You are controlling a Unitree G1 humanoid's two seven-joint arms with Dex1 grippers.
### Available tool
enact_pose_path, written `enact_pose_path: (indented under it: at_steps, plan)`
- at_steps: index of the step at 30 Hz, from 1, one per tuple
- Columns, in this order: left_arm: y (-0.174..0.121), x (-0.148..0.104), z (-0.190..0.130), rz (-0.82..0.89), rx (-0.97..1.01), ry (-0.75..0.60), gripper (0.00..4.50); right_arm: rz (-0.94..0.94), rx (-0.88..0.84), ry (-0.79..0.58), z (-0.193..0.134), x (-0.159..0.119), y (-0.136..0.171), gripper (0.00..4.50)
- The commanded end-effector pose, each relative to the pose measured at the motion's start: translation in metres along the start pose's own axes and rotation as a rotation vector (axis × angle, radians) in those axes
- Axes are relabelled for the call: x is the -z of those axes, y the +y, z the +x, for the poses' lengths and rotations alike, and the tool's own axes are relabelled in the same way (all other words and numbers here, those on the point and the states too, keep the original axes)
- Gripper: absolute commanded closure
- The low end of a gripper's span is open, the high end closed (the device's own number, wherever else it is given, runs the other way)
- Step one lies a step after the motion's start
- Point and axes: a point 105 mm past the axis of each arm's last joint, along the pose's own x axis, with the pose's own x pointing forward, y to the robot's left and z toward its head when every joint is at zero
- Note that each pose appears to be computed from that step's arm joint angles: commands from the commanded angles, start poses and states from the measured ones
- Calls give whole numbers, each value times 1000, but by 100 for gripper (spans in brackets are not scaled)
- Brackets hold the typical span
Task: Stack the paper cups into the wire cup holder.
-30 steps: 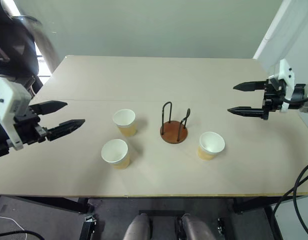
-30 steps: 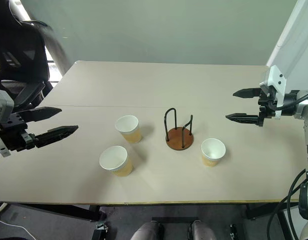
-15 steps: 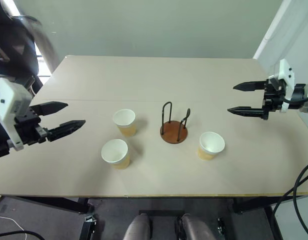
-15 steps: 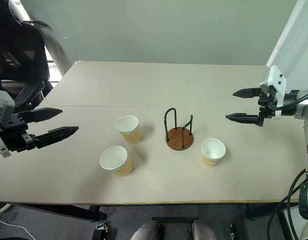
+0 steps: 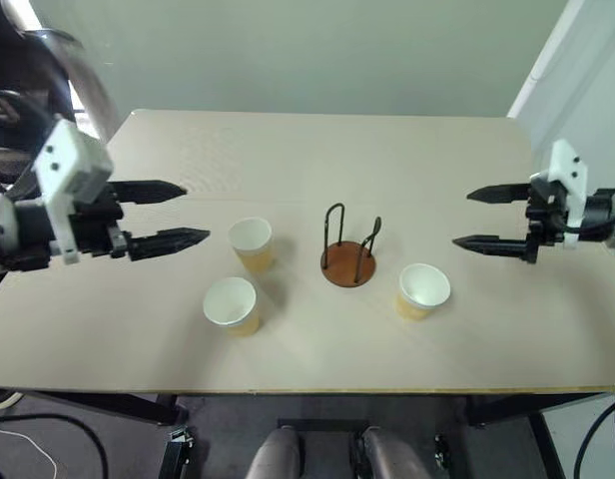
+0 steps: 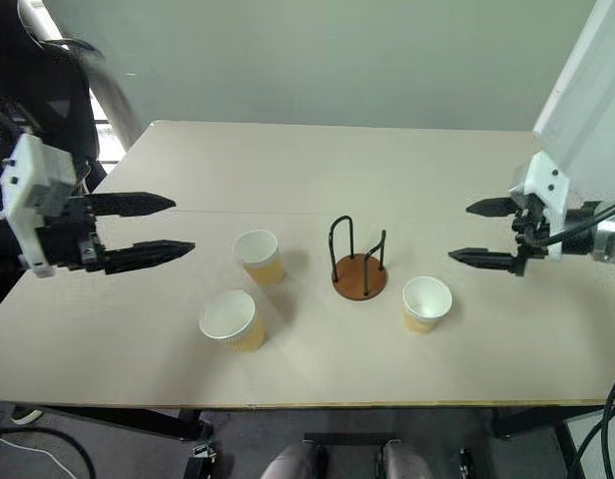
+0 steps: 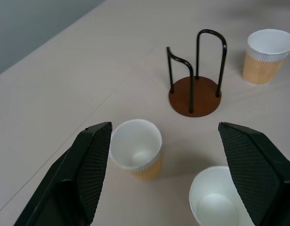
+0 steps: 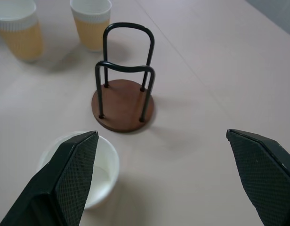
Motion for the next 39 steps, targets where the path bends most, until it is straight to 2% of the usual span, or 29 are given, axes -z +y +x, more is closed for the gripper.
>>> enact_pose_path:
  at_steps: [1,5,8,12,17,22,29,39]
  plan:
    - [3,-2,7,31,21,-15,66,9,-53,-81,18,-26,32,0]
    - [5,-3,13,37,33,-20,66,54,-66,-94,28,-32,48,0]
    - [5,-2,13,36,37,-20,66,94,-51,-74,32,-29,49,0]
    - [1,-3,12,33,48,-28,66,155,-72,-22,53,-20,63,0]
    - [-14,-8,5,12,113,-28,66,199,-70,30,57,-9,65,0]
    - [-15,-9,0,11,100,-19,66,228,-67,37,68,-6,68,0]
    - [-19,-7,-3,1,85,-7,66,297,3,79,80,13,60,0]
    - [-19,-7,-3,3,68,4,66,311,-23,22,104,-2,69,0]
